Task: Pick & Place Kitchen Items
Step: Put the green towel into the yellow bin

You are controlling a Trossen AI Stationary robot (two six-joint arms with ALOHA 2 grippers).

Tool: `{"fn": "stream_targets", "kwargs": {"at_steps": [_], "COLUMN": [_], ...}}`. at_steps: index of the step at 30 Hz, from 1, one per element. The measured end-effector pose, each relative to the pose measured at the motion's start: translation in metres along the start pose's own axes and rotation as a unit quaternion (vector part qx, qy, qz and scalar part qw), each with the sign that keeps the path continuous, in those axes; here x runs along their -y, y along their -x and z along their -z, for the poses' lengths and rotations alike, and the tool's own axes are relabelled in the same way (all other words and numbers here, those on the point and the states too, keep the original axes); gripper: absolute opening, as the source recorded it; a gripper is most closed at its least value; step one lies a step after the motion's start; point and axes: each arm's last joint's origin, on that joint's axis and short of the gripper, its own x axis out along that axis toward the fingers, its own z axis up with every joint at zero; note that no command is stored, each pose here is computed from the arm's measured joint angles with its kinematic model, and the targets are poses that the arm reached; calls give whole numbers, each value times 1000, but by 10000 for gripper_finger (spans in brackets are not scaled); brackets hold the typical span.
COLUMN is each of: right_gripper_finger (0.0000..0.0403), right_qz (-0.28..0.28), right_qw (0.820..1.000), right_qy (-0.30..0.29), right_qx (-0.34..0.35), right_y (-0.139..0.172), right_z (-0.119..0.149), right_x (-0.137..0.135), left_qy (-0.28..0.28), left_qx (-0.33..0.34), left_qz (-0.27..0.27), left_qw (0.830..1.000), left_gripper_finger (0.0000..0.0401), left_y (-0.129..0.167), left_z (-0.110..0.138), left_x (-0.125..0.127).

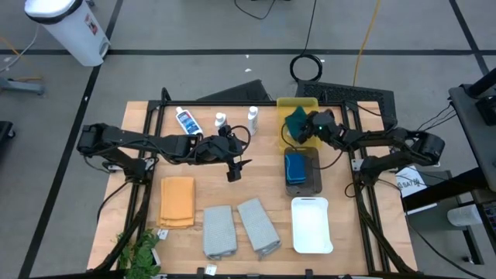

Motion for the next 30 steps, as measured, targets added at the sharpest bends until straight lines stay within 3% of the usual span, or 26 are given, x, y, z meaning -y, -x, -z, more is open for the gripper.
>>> {"fn": "stream_targets", "kwargs": {"at_steps": [8, 15, 19, 22, 25, 30], "right_gripper_finger": [271, 261, 208, 130, 35, 9], "right_qz": [-4, -38, -105, -131, -133, -121], "right_qw": [999, 998, 993, 989, 990, 992], "right_qy": [12, -10, -30, -57, -44, -23], "right_qx": [34, 55, 45, 41, 17, -16], "right_y": [9, 19, 22, 26, 29, 36], "right_z": [-10, -17, -17, -18, -22, -31], "right_x": [1, 0, -2, -3, -3, -9], "left_qy": [2, 3, 4, 4, 4, -1], "left_qx": [0, -1, -1, -1, -1, 0], "left_qz": [0, 0, 0, 0, 0, -1], "left_qw": [1000, 1000, 1000, 1000, 1000, 1000], "left_gripper_finger": [273, 273, 273, 274, 274, 273], "left_y": [0, 0, 0, 0, 0, 0], "left_z": [0, 0, 0, 0, 0, 0], "left_x": [0, 0, 0, 0, 0, 0]}}
